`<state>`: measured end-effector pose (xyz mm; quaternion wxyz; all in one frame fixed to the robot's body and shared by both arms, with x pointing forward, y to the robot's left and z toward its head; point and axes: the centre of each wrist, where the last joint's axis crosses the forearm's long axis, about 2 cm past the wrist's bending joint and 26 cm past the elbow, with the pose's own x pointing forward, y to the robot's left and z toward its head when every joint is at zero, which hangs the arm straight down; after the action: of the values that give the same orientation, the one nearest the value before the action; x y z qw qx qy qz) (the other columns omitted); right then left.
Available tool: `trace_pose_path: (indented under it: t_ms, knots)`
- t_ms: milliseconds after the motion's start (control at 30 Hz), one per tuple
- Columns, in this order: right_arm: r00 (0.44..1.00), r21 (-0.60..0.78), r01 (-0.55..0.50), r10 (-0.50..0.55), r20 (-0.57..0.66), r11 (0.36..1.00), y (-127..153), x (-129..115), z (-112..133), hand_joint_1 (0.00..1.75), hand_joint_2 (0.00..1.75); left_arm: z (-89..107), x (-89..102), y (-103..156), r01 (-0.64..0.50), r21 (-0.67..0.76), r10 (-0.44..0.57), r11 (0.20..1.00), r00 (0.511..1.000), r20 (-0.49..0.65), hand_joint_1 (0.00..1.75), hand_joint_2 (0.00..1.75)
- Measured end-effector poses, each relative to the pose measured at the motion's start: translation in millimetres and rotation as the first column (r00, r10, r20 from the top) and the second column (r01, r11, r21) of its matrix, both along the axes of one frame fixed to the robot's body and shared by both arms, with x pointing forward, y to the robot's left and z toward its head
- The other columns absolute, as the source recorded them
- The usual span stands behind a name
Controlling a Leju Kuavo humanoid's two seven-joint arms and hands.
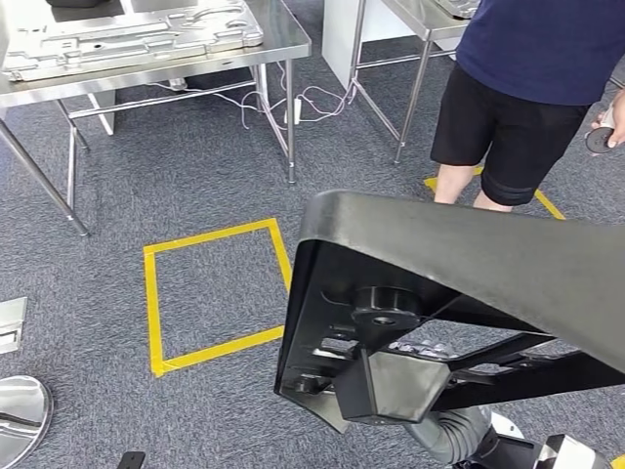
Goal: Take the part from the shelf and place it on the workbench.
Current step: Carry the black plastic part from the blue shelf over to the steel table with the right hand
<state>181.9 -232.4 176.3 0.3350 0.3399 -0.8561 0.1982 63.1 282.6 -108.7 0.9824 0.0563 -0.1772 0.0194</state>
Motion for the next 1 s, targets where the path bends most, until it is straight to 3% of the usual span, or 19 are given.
trace_pose_path:
  t_ms: [1000]
  knots:
    - [1.0, 0.001, 0.001, -0.001, -0.001, 1.0, 0.0, -0.1, -0.1, 1.75, 1.75, 0.0, 0.0, 0.8, 0.0, 0.001, 0.0, 1.0, 1.0, 0.0, 0.0, 1.75]
